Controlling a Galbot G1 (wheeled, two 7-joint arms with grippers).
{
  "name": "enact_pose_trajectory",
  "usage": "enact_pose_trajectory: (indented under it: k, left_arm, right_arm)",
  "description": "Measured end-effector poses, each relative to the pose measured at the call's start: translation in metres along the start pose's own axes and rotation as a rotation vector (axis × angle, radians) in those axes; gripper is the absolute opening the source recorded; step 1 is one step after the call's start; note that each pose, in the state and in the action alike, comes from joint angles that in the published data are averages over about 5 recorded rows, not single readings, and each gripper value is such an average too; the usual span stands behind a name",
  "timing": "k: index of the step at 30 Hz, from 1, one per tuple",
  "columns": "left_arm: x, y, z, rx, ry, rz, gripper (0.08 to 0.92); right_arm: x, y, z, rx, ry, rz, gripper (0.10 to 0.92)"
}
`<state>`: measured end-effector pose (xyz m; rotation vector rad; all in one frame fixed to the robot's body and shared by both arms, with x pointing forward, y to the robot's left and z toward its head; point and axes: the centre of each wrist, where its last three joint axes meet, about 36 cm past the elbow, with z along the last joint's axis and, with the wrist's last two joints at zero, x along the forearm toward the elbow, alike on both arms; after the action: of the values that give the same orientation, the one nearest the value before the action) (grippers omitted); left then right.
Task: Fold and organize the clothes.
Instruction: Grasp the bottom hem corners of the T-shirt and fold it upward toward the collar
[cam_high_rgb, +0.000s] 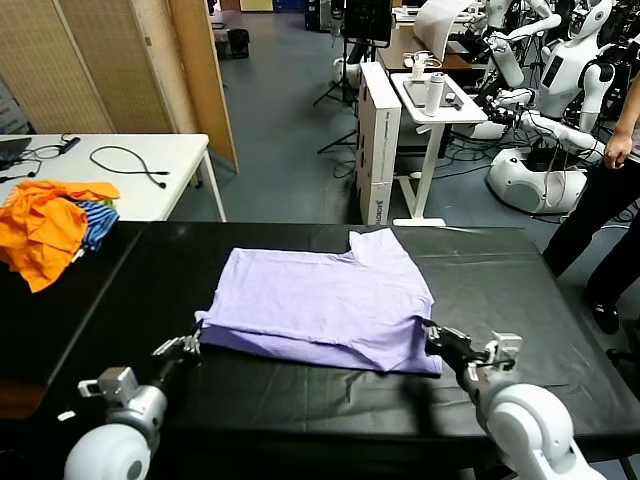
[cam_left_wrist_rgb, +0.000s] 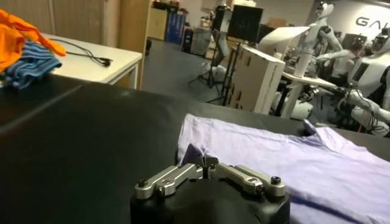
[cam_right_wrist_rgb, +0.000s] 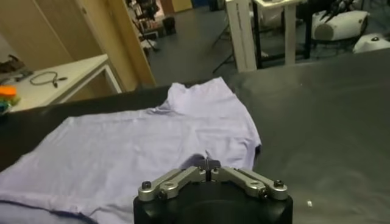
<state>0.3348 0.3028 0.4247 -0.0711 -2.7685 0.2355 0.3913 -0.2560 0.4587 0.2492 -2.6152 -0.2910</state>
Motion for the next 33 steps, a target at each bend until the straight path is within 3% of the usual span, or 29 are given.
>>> enact_pose_trajectory:
  k: [19,22,26,30,33]
  left_arm:
    - [-0.052,0.016,0.007,-0.034,0.029,-0.036,0.156]
    - [-0.059,0.016,0.008,-0.041,0.03,-0.041,0.156]
    - [-0.062,0.016,0.008,-0.047,0.025,-0.049,0.224]
    - [-0.057,0.014,0.007,-0.048,0.02,-0.056,0.463]
    - [-0.048,0.013,0.005,-0.054,0.02,-0.059,0.653]
  right_arm:
    - [-0.029,-0.008,0.006,-0.026,0.001,0.012,0.158]
    - [-0.026,-0.011,0.006,-0.025,0.004,-0.012,0.271]
    - [-0.015,-0.013,0.005,-0.009,0.015,-0.024,0.515]
    - [0.002,-0.013,0.004,0.015,0.024,-0.02,0.769]
    - [0.016,-0.014,0.005,0.042,0.022,-0.011,0.879]
